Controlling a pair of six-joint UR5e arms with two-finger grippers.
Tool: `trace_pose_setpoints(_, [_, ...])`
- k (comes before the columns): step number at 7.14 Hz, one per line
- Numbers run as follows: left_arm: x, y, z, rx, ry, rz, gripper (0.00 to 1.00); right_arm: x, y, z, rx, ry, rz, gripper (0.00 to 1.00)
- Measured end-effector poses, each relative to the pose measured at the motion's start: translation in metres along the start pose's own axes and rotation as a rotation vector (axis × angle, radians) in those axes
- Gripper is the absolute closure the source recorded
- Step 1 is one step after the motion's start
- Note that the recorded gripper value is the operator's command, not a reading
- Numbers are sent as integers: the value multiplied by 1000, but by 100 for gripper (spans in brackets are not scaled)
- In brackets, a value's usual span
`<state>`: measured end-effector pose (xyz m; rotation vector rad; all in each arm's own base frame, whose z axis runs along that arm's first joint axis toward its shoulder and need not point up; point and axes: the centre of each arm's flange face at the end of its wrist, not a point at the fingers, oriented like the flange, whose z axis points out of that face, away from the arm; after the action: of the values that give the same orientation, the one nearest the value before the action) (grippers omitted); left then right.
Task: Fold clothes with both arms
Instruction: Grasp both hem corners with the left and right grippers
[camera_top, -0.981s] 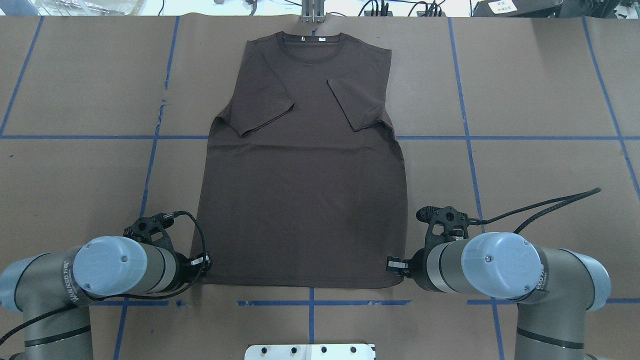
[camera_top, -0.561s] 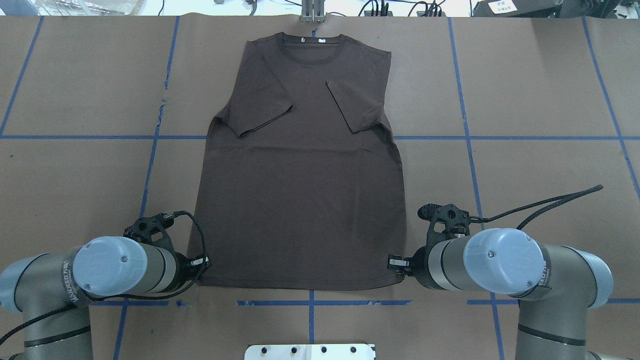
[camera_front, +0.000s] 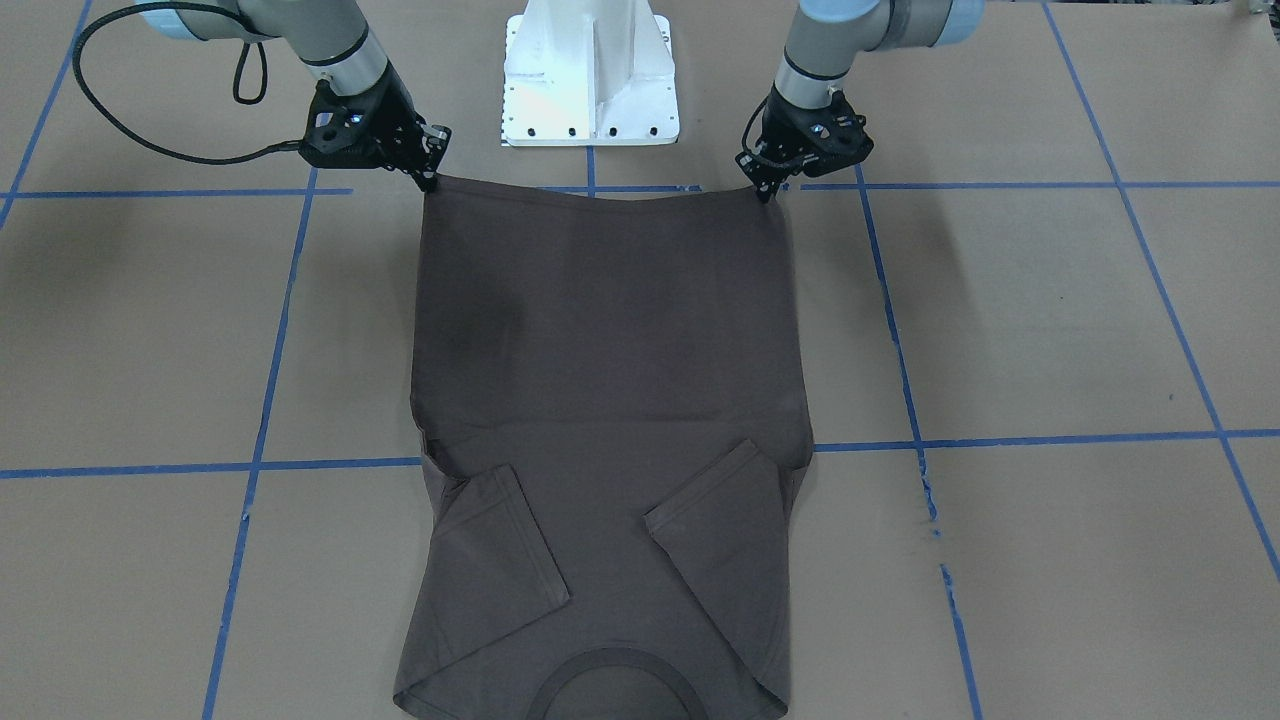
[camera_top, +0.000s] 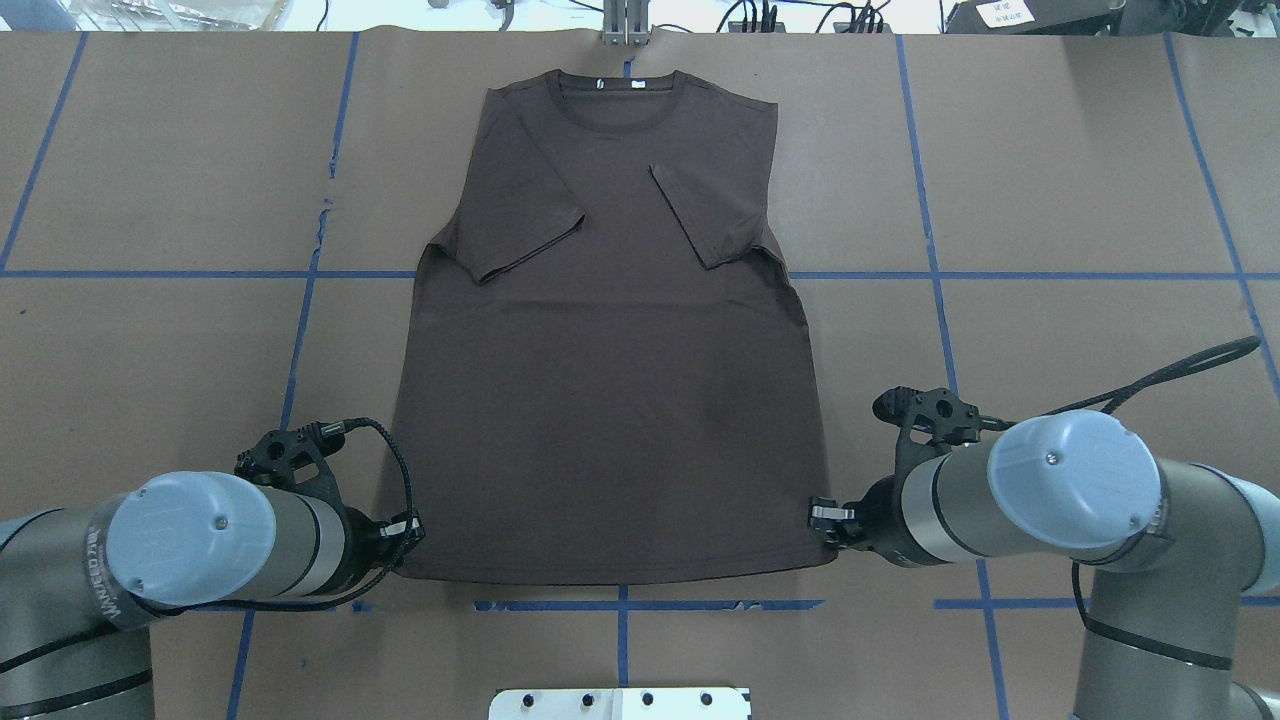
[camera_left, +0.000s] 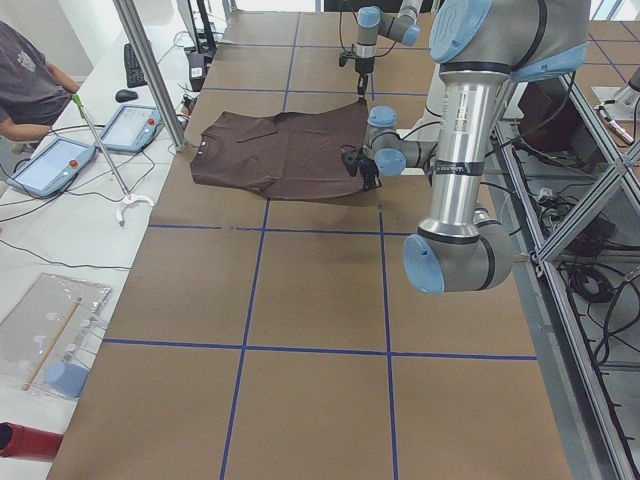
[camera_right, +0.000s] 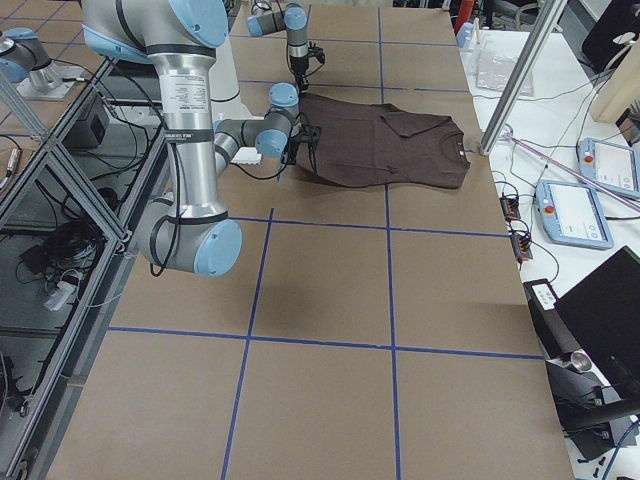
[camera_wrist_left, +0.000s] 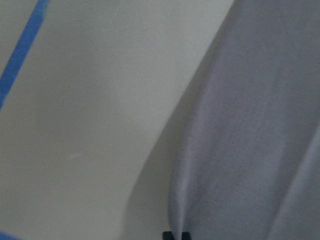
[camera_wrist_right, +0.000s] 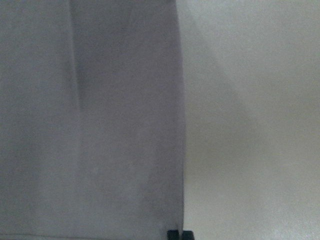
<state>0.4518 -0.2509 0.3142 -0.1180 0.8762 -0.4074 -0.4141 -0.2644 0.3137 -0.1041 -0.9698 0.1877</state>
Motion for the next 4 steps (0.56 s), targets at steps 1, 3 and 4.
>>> trace_pose_setpoints(1, [4,14,-20,-20,10,17,100,12,7,-15,-36,-3,-1,100])
trace_pose_setpoints(3, [7,61,-51,-95,21,76,100,32,33,-42,-149,-4,-13,100])
trace_pose_setpoints(4, [5,86,-71,-141,26,110,100,34,46,-48,-209,-5,-24,100])
